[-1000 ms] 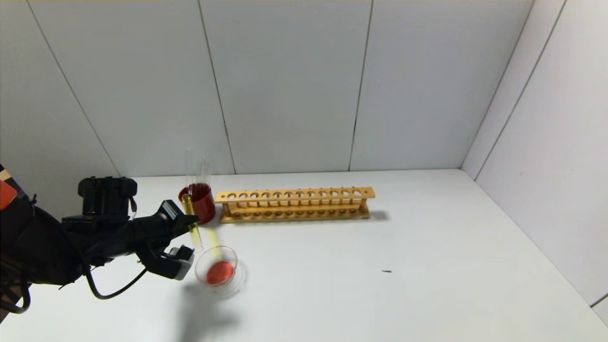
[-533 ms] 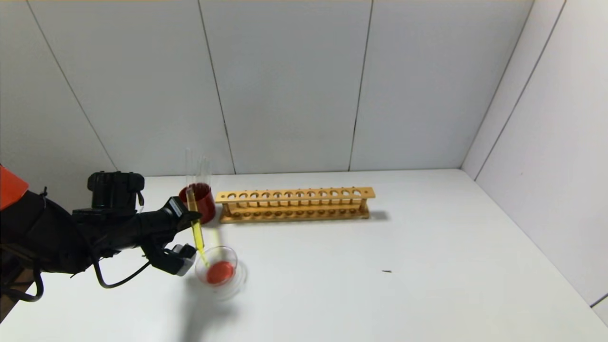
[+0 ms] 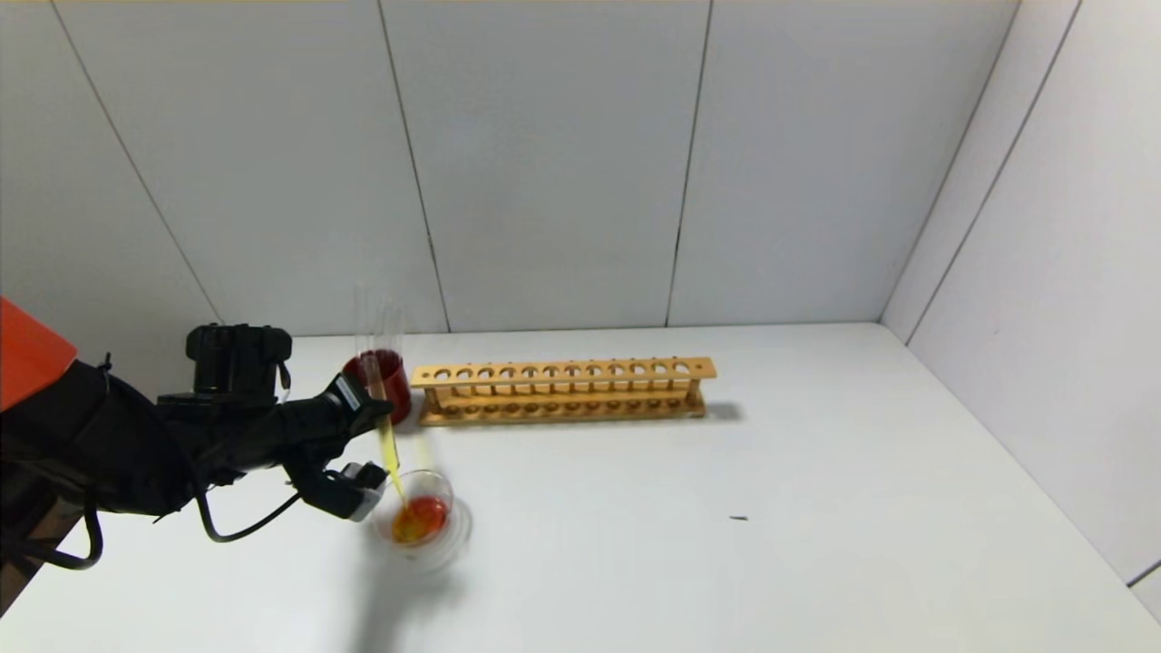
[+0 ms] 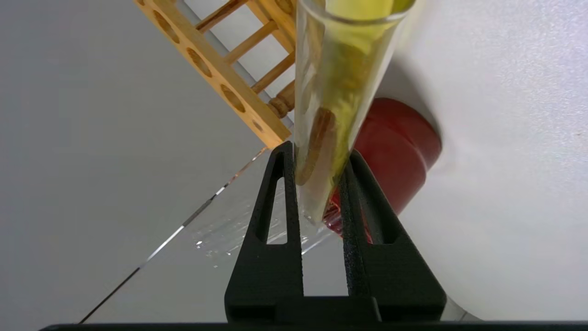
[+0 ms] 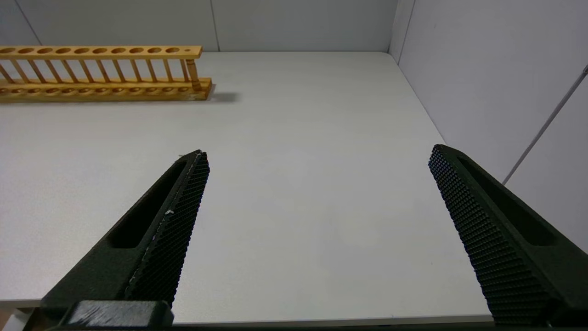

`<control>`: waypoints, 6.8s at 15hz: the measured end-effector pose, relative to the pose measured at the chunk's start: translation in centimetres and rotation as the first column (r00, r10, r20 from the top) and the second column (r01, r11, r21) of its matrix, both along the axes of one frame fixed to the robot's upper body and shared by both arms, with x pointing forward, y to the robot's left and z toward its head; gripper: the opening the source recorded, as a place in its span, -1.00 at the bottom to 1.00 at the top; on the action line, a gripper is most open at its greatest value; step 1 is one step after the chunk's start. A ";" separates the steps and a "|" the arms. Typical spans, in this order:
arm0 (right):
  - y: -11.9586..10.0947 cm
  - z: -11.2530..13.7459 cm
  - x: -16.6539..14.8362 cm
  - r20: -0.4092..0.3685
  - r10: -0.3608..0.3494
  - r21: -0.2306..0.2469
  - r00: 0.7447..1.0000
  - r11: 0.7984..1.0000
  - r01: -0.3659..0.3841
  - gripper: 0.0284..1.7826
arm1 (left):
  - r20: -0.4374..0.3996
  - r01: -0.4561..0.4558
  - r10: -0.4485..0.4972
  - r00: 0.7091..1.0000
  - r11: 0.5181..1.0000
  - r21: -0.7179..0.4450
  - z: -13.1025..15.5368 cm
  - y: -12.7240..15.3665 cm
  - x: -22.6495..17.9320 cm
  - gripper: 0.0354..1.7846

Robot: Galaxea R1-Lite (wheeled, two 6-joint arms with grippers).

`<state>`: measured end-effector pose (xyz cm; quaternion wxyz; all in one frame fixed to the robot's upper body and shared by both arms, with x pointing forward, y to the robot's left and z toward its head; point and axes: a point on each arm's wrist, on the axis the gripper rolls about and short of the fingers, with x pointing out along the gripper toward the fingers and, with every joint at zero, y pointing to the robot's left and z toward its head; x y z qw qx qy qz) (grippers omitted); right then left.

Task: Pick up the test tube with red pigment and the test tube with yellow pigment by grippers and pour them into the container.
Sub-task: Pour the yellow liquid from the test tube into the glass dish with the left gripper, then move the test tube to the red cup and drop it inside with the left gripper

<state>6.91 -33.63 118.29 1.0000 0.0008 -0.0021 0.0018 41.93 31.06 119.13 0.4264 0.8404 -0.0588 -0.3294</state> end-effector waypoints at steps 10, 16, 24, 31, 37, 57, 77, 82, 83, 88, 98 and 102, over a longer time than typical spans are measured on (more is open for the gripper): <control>0.0 0.0 0.0 0.000 0.000 0.000 1.000 1.000 0.000 0.96 | 0.049 0.041 -0.045 0.998 0.997 0.067 0.4 -0.2 0.4 -0.70; 0.0 0.0 0.0 0.000 0.000 0.000 1.000 1.000 0.000 0.96 | 0.069 0.061 -0.068 0.995 0.994 0.088 0.7 -0.5 0.3 -0.70; 0.0 0.0 0.0 0.000 0.000 0.000 1.000 1.000 0.000 0.96 | 0.102 0.097 -0.112 0.989 0.986 0.135 1.3 -0.8 -0.2 -0.70; 0.0 0.0 0.0 0.000 0.000 0.000 1.000 1.000 0.000 0.96 | 0.132 0.123 -0.148 0.980 0.975 0.184 1.9 -0.8 -1.0 -0.70; 0.0 0.0 0.0 0.000 0.000 0.000 1.000 1.000 0.000 0.96 | 0.165 0.168 -0.210 0.964 0.956 0.240 2.5 -1.4 -1.7 -0.70; 0.0 0.0 0.0 0.000 0.000 0.000 1.000 1.000 0.000 0.96 | 0.224 0.202 -0.296 0.929 0.909 0.364 3.6 -1.7 -2.7 -0.70; 0.0 0.0 0.0 0.000 0.000 0.000 1.000 1.000 0.000 0.96 | -0.584 -0.538 0.296 0.756 -0.227 -0.812 15.2 -3.5 -9.9 -0.70; 0.0 0.0 0.0 0.000 0.000 0.000 1.000 1.000 0.000 0.96 | -0.681 -0.557 0.132 0.720 -0.476 -0.681 14.7 -1.6 -6.8 -0.70; 0.0 0.0 0.0 0.000 0.000 0.000 1.000 1.000 0.000 0.96 | -0.677 -0.544 0.142 0.722 -0.487 -0.683 14.2 -1.1 -5.9 -0.70; 0.0 0.0 0.0 0.000 0.000 0.000 1.000 1.000 0.000 0.96 | -0.660 -0.505 0.173 0.731 -0.513 -0.694 11.6 0.1 -1.8 -0.70; 0.0 0.0 0.0 0.000 0.000 0.000 1.000 1.000 0.000 0.96 | -0.706 -0.532 0.173 0.686 -0.543 -0.650 6.7 0.2 1.6 -0.70; 0.0 0.0 0.0 0.000 0.000 0.000 1.000 1.000 0.000 0.96 | -0.742 -0.558 0.164 0.651 -0.559 -0.613 5.1 0.4 2.2 -0.70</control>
